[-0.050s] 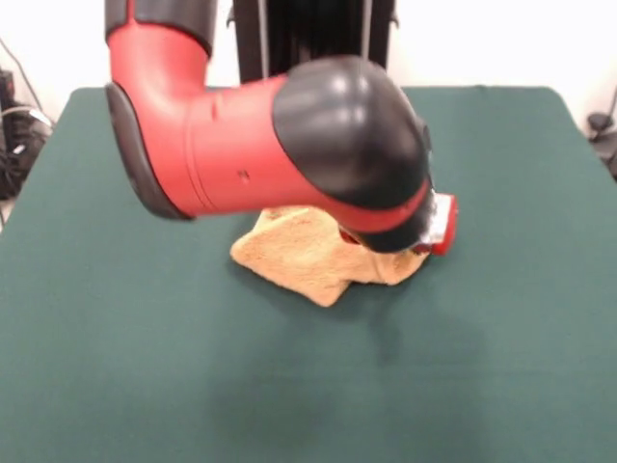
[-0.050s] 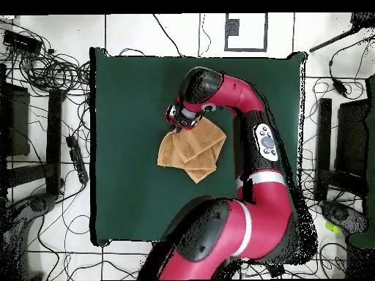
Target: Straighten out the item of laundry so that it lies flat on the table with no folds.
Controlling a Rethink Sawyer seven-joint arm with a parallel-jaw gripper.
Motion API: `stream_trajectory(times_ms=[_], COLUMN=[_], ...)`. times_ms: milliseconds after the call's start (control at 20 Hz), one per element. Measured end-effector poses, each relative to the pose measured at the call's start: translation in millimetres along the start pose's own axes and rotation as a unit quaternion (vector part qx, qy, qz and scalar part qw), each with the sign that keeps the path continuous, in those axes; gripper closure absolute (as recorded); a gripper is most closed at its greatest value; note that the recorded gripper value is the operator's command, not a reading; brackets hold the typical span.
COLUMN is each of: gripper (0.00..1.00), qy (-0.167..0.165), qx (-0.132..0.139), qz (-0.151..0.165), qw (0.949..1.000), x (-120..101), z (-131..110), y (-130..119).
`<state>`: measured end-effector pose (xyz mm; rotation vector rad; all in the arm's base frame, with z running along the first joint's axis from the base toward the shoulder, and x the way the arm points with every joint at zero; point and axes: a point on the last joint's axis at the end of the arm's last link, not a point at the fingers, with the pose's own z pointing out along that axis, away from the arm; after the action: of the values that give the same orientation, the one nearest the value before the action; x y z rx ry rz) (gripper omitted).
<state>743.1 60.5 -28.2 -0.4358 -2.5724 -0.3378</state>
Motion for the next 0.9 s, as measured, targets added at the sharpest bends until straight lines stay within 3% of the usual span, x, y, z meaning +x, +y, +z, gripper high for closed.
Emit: stream_trajectory(times_ms=[200, 350, 900], gripper=[1.0, 1.0, 1.0], qy=[-0.045, -0.058, -0.056], qx=[-0.007, -0.007, -0.014], qz=[-0.003, -0.007, -0.007], qw=[0.999, 0.9983, 0.9983], x=[1, 4, 11], z=[-18, -27, -37], y=[-3, 1, 7])
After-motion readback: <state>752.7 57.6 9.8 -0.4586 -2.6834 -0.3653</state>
